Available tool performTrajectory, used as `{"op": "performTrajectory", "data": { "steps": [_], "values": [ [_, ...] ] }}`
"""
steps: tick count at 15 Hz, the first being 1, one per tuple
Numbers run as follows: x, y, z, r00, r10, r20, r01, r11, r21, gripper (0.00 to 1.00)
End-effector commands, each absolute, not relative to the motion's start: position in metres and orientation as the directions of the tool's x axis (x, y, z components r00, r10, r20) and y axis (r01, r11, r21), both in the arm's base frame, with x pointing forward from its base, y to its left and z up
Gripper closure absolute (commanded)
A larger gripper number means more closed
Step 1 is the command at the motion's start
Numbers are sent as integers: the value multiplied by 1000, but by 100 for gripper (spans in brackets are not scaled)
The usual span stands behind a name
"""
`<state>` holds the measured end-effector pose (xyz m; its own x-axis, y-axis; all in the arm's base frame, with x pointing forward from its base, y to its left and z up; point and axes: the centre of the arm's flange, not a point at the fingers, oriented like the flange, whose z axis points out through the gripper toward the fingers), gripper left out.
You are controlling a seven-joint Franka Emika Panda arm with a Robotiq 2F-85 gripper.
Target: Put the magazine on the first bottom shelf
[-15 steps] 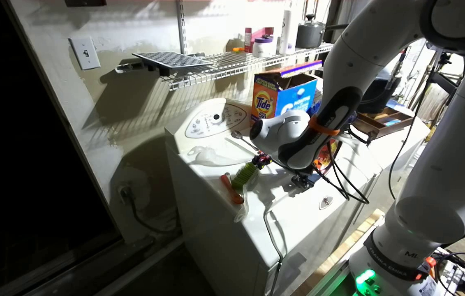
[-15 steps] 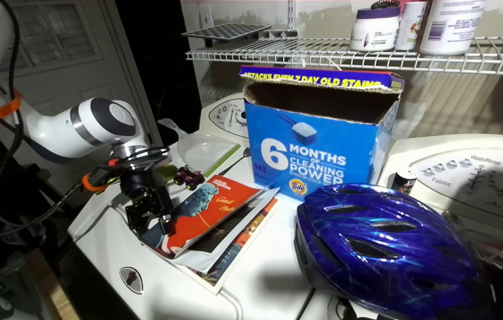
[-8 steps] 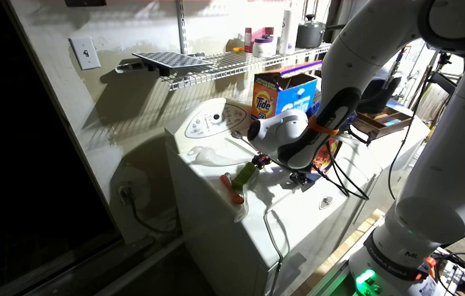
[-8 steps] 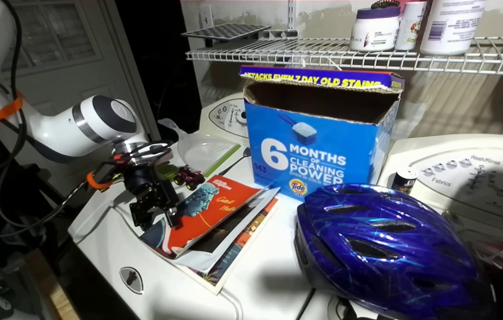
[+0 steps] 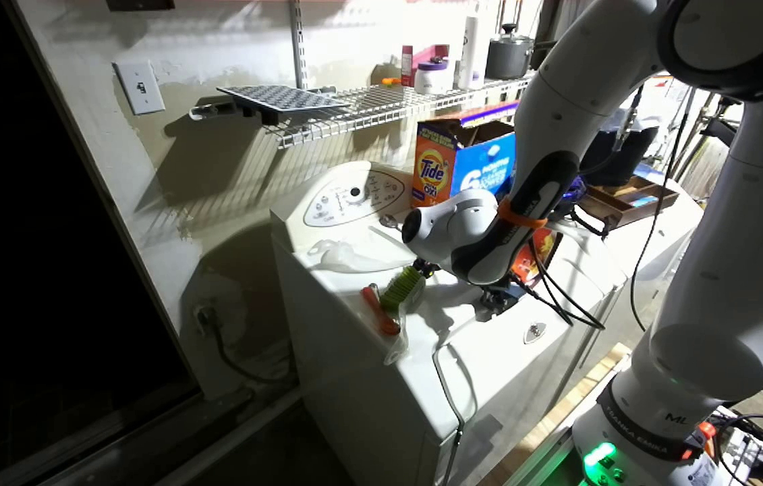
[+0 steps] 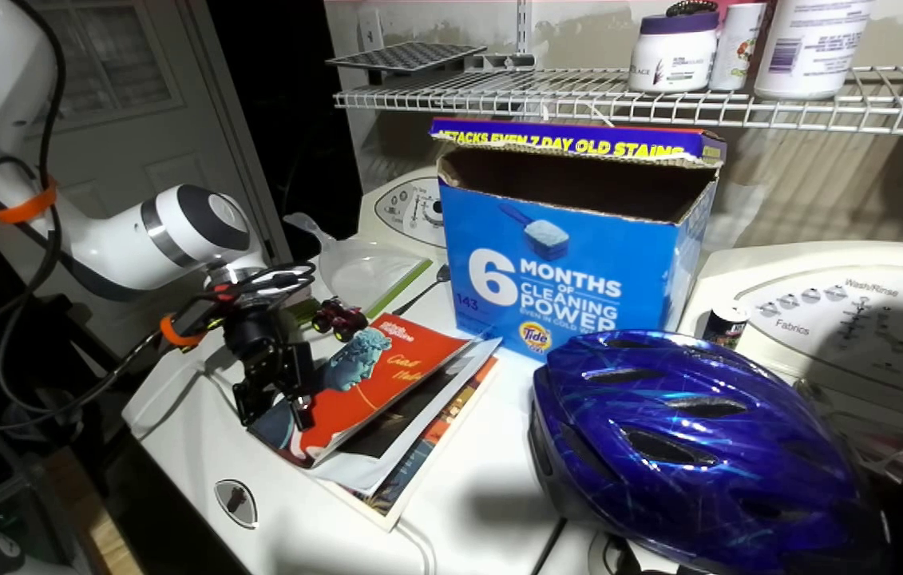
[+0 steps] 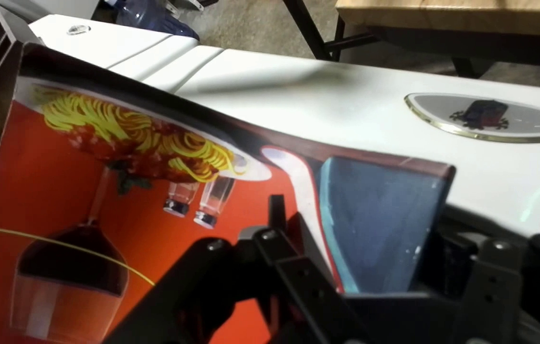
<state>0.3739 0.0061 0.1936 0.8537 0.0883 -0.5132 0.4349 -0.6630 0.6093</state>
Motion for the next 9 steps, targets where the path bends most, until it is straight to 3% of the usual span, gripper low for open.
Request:
{"op": "performTrajectory", "data": {
  "steps": [1,5,9],
  "values": [
    [399,6,194,848,104,-520,464,-619,634,73],
    [405,16,218,846,50,-531,467,-549,693,99],
    [413,28,238,847,6,-531,467,-486,739,97]
  ]
}}
